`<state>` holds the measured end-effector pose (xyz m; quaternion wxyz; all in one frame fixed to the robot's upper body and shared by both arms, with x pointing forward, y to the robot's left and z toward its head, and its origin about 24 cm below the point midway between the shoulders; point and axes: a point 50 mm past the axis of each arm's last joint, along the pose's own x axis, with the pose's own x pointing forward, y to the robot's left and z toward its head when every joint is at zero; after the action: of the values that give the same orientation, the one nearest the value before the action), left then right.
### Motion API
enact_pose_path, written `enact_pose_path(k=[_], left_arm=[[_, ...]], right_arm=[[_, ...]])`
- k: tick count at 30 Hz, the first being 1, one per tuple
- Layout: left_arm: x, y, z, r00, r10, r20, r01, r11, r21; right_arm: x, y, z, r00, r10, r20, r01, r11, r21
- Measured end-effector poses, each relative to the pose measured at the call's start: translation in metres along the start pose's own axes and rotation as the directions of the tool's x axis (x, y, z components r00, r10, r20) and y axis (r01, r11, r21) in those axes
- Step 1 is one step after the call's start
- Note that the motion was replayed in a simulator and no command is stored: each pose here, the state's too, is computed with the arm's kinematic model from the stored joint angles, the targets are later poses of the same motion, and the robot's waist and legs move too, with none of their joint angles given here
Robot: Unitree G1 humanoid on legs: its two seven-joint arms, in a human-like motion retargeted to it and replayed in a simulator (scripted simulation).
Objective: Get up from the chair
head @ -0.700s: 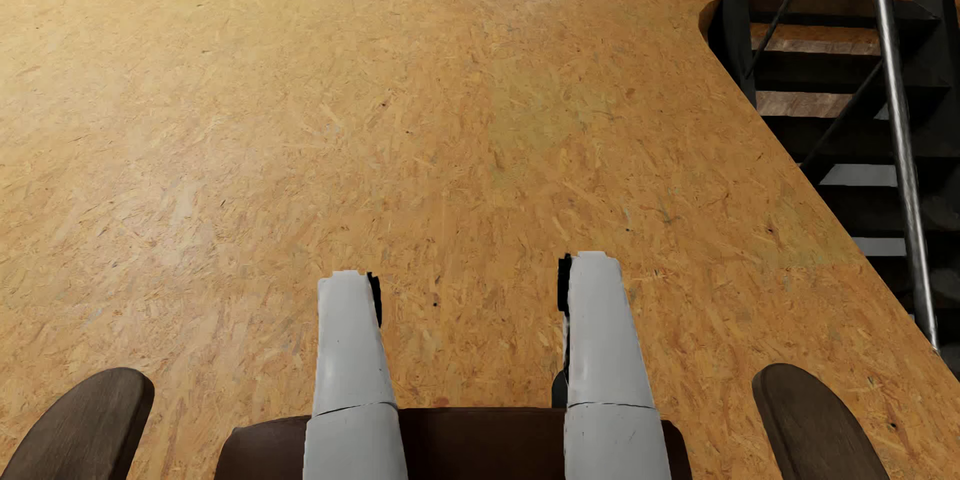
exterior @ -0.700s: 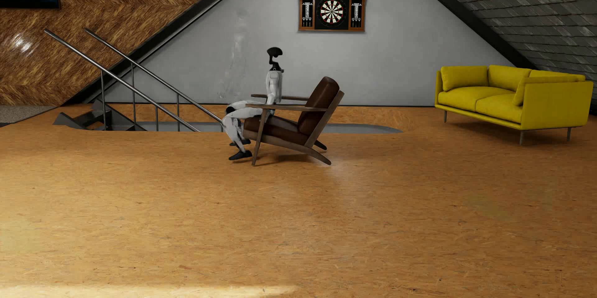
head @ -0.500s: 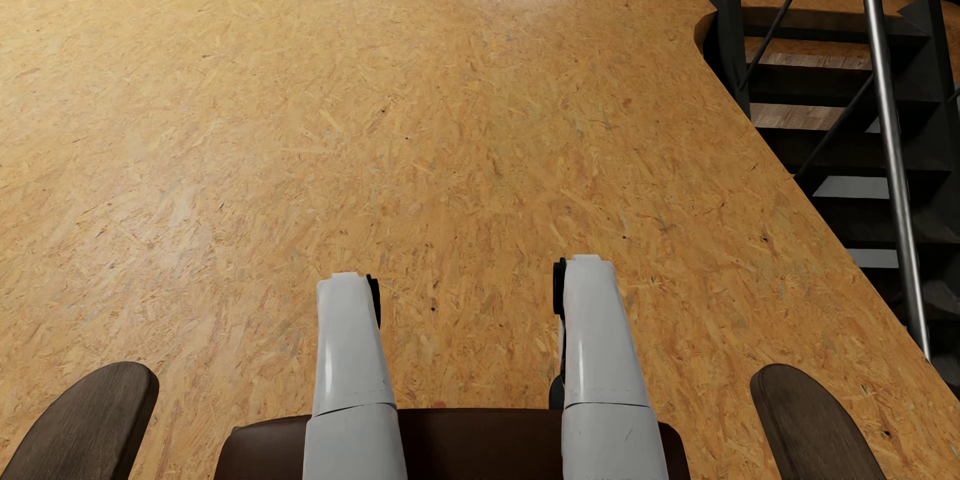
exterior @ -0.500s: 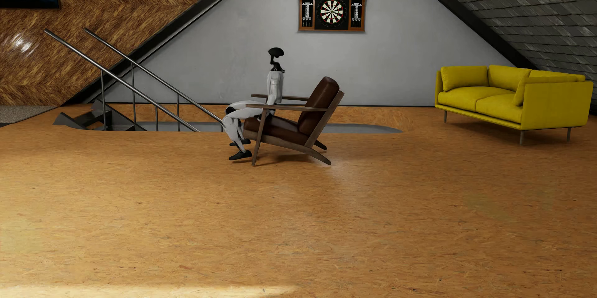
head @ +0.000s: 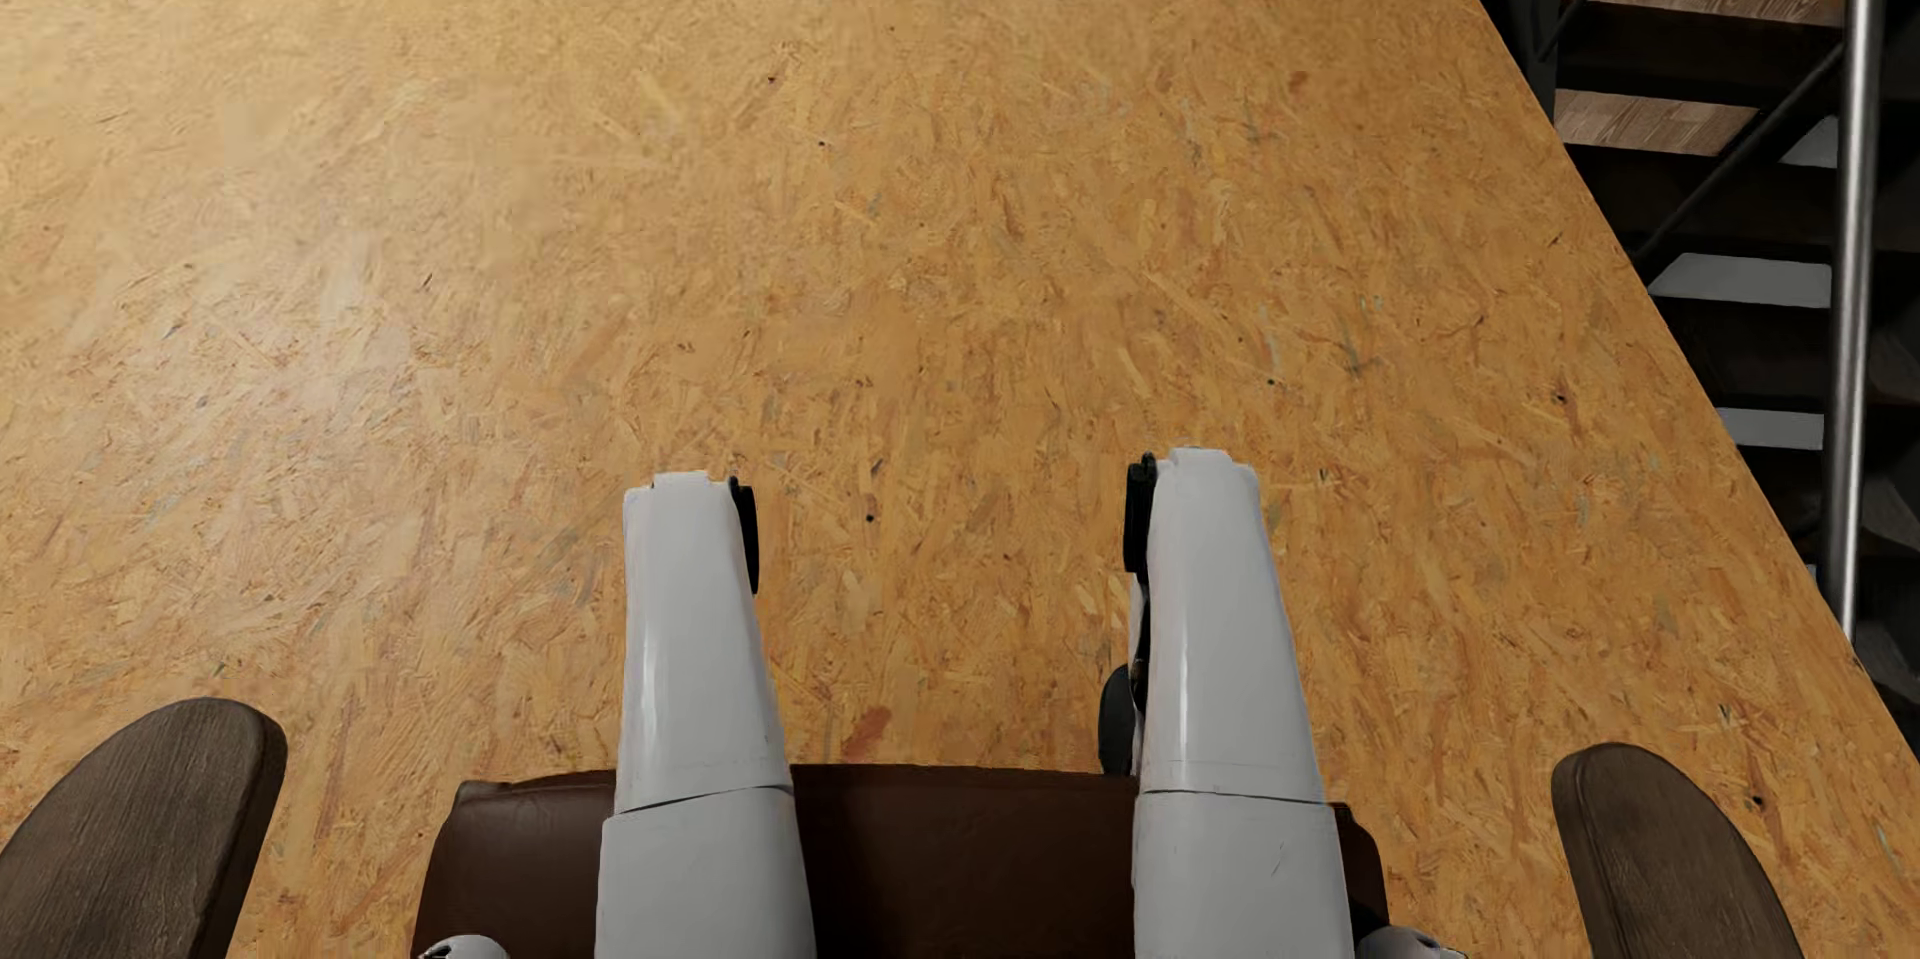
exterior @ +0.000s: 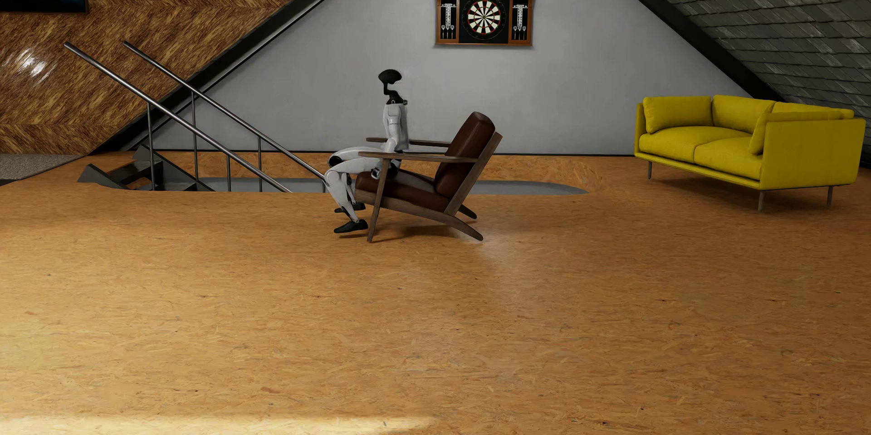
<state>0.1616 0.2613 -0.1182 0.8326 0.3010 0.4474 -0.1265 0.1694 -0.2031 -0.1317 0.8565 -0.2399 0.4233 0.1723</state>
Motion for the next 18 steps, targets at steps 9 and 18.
enact_pose_path(k=[9,18], left_arm=[[-0.119,0.095,0.127,0.429,0.57,0.701,-0.647,0.735,-0.202],[-0.237,0.018,0.316,-0.047,-0.611,0.79,-0.868,0.417,0.27]], right_arm=[[-0.119,-0.123,0.132,0.349,-0.702,0.621,0.555,0.689,0.467],[-0.267,-0.065,0.309,-0.088,0.406,0.91,0.759,0.619,-0.203]])
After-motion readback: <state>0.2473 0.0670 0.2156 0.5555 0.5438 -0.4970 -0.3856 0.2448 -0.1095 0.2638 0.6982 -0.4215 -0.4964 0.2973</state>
